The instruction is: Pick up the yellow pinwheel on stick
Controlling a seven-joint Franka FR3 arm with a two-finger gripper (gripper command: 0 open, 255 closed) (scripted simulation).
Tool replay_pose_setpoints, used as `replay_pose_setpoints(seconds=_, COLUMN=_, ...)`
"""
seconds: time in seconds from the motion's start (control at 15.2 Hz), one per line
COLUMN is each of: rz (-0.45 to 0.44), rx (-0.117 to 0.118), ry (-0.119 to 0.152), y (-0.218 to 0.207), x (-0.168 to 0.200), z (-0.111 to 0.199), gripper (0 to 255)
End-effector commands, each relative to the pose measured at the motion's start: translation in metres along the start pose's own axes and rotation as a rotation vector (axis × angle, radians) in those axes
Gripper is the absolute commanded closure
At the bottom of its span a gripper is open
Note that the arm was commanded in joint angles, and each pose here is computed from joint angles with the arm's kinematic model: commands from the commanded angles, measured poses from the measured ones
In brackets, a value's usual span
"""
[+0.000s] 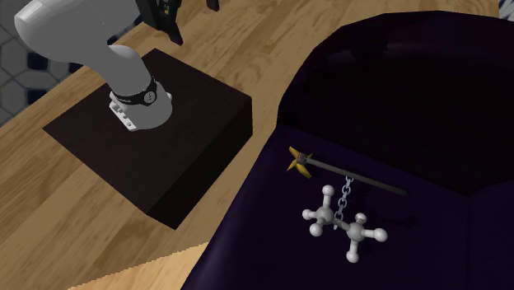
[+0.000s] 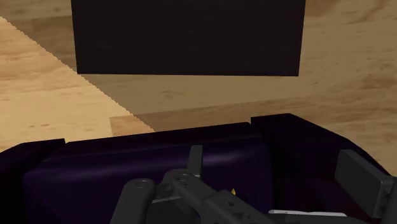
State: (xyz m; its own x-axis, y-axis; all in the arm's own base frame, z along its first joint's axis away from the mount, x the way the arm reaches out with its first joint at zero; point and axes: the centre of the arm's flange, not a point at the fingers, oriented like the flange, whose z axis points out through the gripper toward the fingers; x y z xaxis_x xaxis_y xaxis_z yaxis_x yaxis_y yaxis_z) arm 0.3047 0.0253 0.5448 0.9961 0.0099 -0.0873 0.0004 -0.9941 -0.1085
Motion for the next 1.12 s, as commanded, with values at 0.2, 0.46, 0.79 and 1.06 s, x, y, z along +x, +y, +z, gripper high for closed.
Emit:
replay_pose_setpoints(seconds=0.2, rz=-0.024, rx=-0.014, ry=-0.015, y=-0.002, x=0.037, z=0.019, gripper=0)
replay_pose_setpoints(seconds=0.46, rz=-0.055, rx=-0.033, ry=-0.034, y=-0.007, x=0.085, z=0.046, gripper=0)
replay_pose_setpoints(seconds=0.79, rz=-0.095, rx=-0.057, ry=-0.059, y=-0.013, x=0.145, z=0.081, gripper=0)
replay_pose_setpoints(seconds=1.06, rz=-0.126, rx=-0.076, ry=-0.079, y=-0.02, x=0.192, z=0.11, gripper=0)
